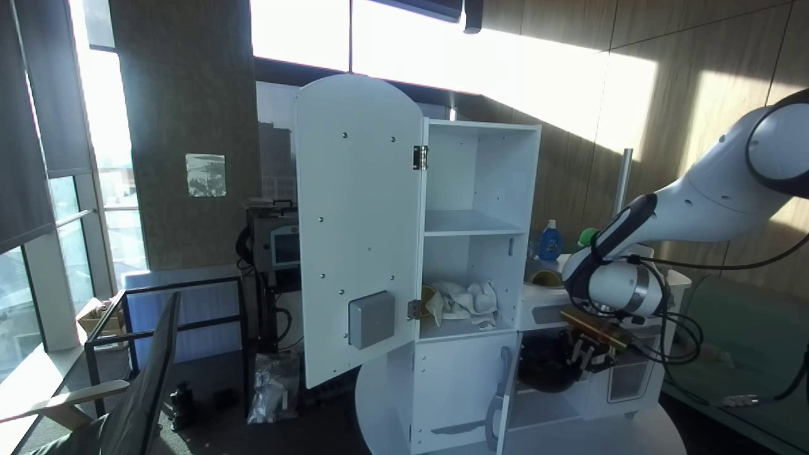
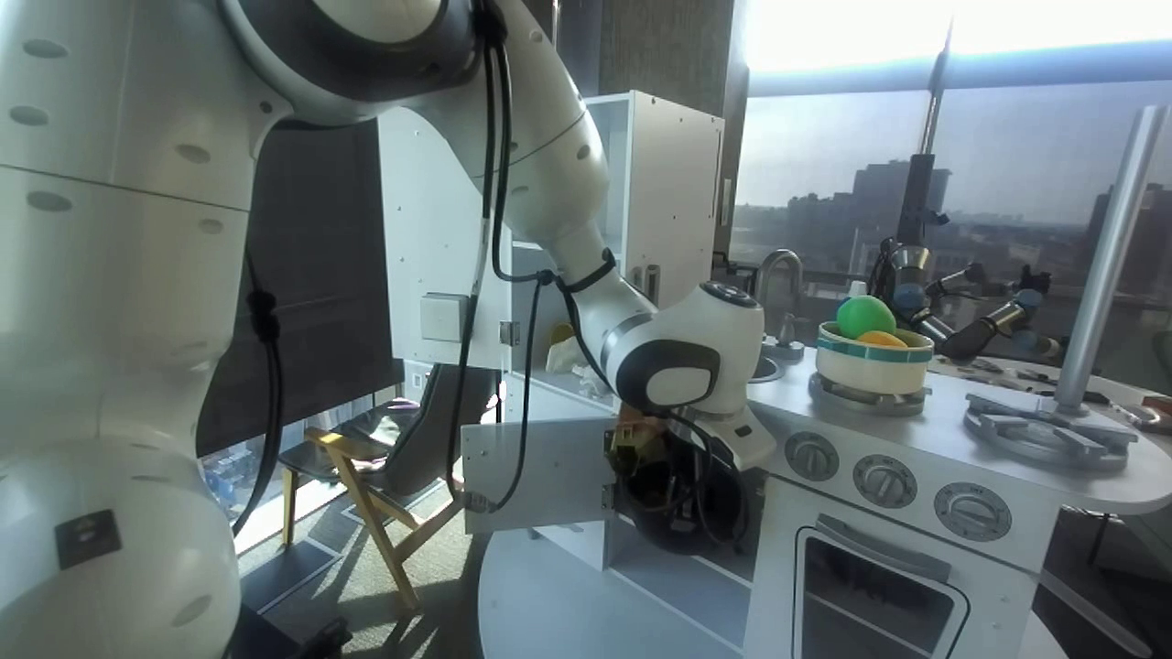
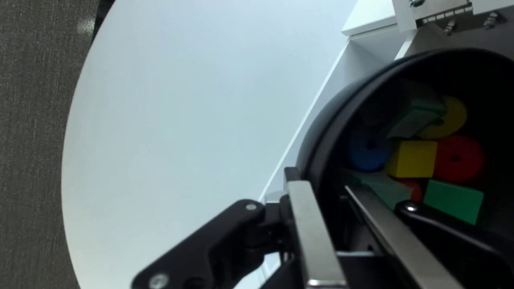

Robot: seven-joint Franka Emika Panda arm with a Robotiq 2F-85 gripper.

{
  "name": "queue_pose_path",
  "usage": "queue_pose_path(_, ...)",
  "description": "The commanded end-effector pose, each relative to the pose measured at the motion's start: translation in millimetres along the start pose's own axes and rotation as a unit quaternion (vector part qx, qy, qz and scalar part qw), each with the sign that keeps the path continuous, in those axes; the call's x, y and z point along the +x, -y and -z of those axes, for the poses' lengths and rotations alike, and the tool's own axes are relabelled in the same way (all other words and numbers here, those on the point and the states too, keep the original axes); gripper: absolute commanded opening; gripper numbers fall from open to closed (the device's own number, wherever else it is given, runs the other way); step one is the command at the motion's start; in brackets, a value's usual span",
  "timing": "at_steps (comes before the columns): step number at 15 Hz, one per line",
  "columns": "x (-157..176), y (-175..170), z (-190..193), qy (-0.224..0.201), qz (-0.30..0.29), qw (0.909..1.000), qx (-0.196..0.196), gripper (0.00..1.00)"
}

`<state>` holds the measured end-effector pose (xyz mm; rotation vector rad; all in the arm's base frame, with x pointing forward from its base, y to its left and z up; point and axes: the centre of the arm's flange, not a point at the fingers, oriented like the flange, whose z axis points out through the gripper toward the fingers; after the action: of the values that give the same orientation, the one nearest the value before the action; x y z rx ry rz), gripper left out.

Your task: Open the door of the cabinet under the sink, then put the black bowl in the same cabinet and close the door

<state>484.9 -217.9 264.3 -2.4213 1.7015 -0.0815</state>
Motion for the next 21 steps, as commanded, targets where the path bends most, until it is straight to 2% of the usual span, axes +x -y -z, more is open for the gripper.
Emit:
queue_pose_path(1,3.4,11.8,4.0,-0.012,-0.009,0.9998,0.016,0.53)
queue_pose_path(6,0.5,11.4,10.5,-0.006,-0.001,0.9999,0.015,0.9)
queue_pose_path(8,-3.6,8.8,12.6,-0.002,0.012,0.9999,0.007,0.99)
queue_pose_path(18,-21.9,-15.7,38.8,0.01,0.026,0.9996,0.01,1.0)
queue_pose_path(21,-23.5,-27.2,63.2,0.018,0.021,0.9995,0.014,1.0)
